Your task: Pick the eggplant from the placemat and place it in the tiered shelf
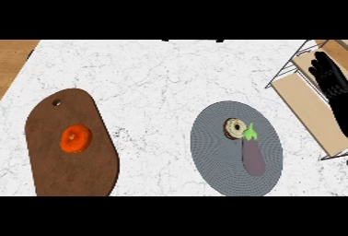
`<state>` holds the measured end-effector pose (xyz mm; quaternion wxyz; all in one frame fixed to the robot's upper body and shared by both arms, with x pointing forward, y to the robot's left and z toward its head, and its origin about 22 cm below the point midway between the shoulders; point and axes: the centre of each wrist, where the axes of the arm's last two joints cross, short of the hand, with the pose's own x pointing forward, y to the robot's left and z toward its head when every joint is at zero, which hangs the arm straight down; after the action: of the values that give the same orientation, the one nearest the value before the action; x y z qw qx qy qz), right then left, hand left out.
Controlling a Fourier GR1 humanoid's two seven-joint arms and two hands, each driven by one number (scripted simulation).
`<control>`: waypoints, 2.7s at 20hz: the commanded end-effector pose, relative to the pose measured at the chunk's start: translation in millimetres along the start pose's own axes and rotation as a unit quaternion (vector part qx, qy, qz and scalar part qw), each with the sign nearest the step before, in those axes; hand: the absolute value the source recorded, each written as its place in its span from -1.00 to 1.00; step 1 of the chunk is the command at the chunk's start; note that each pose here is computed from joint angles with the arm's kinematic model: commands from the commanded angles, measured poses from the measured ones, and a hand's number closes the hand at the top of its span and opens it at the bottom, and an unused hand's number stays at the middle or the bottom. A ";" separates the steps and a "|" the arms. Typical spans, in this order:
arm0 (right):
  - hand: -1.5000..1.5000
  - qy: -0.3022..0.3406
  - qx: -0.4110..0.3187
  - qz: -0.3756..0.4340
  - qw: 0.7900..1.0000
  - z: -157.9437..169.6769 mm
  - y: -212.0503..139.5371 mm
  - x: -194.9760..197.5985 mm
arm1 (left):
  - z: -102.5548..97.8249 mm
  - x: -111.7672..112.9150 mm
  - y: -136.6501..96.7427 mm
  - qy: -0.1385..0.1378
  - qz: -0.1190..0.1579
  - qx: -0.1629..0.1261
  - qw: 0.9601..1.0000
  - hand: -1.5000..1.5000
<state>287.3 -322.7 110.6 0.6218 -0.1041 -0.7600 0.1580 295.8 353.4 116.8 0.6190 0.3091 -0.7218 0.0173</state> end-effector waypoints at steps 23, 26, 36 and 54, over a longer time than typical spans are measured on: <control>-1.00 0.226 -0.125 0.388 0.885 26.4 186.6 21.8 | 82.1 -103.8 -17.9 0.178 0.066 -0.169 0.967 0.00; -1.00 0.279 -0.082 0.443 0.848 19.8 197.6 41.6 | 82.2 -92.9 -21.1 0.172 0.066 -0.184 0.966 0.00; -1.00 0.382 0.120 0.548 0.735 -0.3 207.9 50.2 | 77.7 -95.0 -19.9 0.175 0.073 -0.193 0.963 0.00; -1.00 0.434 0.151 0.584 0.669 -8.3 167.4 16.7 | 86.7 -108.1 -20.5 0.171 0.081 -0.193 0.963 0.00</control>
<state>283.2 -147.0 67.1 0.6630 -0.4474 -0.2462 0.5474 234.1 348.3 -3.0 0.7788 0.1199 -0.6153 -0.0198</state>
